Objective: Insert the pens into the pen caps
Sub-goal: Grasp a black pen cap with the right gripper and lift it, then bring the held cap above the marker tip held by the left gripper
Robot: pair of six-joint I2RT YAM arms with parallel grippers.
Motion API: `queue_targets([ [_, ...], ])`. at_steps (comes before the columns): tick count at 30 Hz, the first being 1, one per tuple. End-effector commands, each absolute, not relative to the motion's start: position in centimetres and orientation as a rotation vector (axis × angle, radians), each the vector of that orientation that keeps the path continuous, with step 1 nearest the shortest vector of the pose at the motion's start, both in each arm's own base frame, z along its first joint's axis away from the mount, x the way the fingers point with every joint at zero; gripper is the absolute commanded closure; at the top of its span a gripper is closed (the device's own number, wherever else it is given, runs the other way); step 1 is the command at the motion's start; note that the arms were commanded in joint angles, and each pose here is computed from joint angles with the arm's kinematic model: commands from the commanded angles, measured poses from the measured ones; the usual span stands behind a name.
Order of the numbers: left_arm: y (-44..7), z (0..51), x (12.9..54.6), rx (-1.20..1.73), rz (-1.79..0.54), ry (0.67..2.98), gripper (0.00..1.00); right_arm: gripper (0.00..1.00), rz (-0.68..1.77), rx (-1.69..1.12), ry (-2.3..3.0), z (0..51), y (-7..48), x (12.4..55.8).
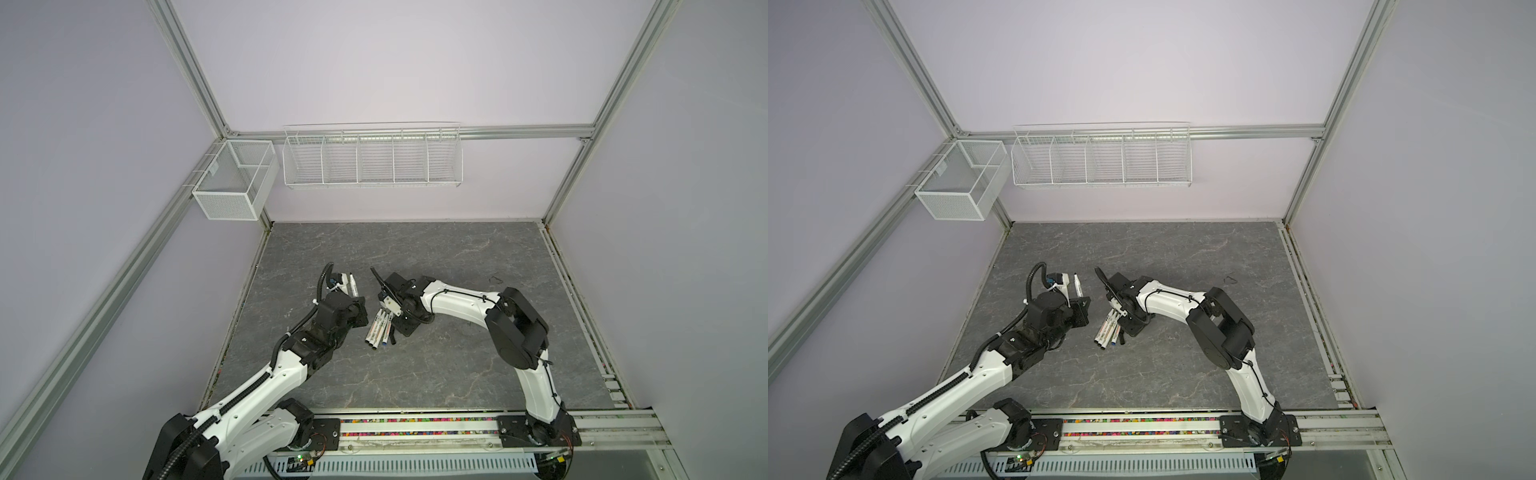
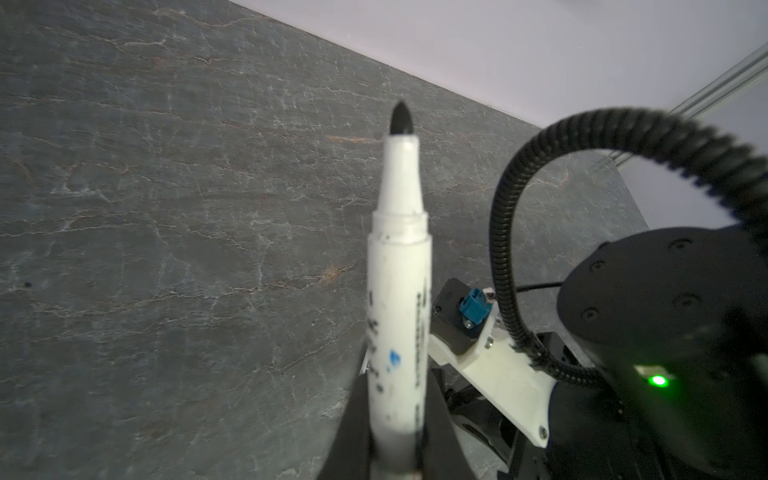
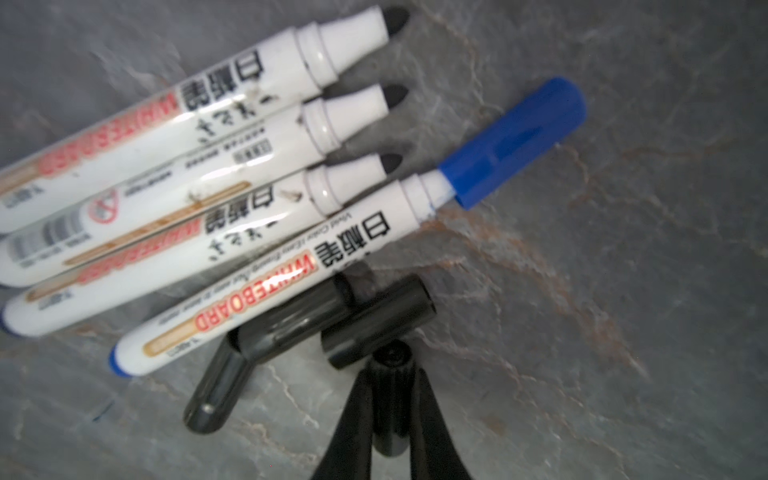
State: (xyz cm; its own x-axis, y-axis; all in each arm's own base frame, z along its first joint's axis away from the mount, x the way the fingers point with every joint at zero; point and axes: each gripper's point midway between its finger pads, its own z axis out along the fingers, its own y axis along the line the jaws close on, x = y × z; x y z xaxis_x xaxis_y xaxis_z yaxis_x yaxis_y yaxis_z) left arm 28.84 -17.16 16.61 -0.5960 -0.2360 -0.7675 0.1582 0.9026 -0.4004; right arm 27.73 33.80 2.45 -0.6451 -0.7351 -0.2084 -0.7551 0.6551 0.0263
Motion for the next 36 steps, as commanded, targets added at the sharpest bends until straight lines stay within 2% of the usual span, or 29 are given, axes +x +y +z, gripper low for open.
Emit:
queue_targets([
  [1,-19.0,17.5,28.8,0.074,-0.601,2.143,1.0,0.91,0.369,-1.034,2.598,7.9,33.2,29.4],
  [7,-22.3,18.5,28.4,0.255,-0.751,2.093,1.0,0.93,0.733,-0.696,2.421,17.0,31.2,32.6],
  [15,-24.1,18.5,28.2,0.316,-0.829,2.087,1.0,0.92,1.149,-0.566,2.096,26.3,35.4,35.1],
  [24,-24.5,18.6,27.9,0.338,-0.775,2.082,1.0,0.92,1.325,-0.774,2.076,25.9,39.7,33.0],
  [36,-24.8,19.1,28.0,0.352,-0.785,2.068,1.0,0.92,1.283,-0.853,2.093,25.1,40.1,32.3],
])
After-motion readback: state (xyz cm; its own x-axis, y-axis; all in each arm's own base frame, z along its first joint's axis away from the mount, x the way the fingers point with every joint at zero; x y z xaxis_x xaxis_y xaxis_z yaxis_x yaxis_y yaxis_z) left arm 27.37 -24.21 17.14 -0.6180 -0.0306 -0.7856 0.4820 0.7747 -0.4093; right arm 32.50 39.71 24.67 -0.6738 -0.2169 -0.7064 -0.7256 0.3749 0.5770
